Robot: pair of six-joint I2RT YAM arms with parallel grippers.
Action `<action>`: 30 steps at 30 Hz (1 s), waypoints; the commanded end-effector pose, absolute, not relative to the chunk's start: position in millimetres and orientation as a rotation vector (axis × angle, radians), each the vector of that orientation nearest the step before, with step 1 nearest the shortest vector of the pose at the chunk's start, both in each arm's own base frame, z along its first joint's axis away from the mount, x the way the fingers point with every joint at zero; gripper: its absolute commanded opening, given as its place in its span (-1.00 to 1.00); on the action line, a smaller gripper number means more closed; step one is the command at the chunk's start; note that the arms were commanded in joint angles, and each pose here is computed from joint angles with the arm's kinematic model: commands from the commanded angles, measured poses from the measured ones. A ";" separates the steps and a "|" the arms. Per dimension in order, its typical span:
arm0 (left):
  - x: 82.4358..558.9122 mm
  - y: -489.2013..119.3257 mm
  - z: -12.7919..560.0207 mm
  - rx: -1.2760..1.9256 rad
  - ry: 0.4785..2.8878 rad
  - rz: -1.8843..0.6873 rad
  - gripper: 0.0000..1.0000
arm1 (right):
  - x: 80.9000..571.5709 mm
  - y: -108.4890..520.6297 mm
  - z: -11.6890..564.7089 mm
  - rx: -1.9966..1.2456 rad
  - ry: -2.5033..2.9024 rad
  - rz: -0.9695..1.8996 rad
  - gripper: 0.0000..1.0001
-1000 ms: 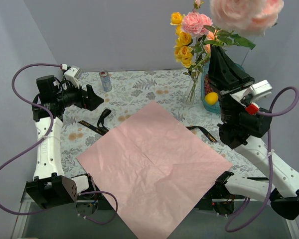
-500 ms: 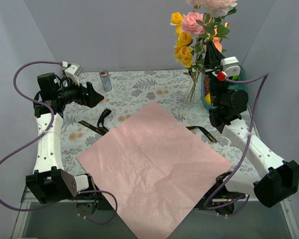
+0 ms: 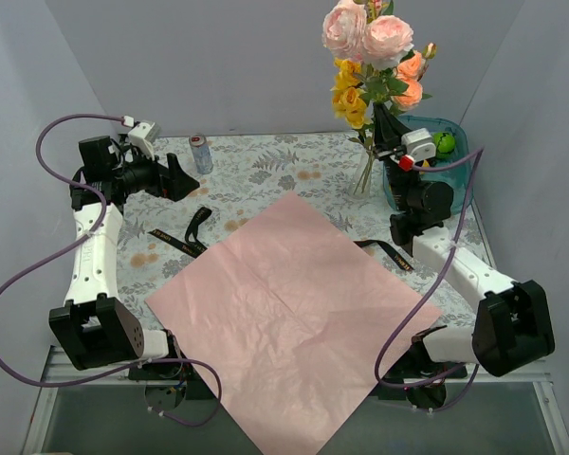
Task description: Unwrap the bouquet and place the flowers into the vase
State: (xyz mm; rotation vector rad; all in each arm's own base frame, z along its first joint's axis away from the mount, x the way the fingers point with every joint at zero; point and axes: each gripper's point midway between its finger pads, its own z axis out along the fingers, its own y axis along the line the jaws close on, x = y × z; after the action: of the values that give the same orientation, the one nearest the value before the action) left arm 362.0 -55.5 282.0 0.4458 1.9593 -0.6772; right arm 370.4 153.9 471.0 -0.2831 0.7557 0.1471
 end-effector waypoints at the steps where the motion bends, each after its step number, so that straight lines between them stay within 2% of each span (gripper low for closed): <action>1: 365.1 -53.7 294.0 0.488 1.912 -0.645 0.96 | 357.7 151.6 503.7 -0.258 0.592 0.168 -0.97; 10: 368.8 -48.5 282.7 0.497 1.946 -0.617 0.97 | 375.9 160.2 497.9 -0.313 0.567 0.182 -0.97; 30: 375.6 -45.2 258.5 0.513 2.027 -0.646 0.96 | 369.6 154.9 521.1 -0.352 0.418 0.213 -0.97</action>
State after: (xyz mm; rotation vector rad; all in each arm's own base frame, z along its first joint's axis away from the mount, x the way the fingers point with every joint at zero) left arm 373.6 -46.4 248.1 0.4879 2.0550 -0.6592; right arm 425.9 178.7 445.8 -0.4227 0.7662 0.2471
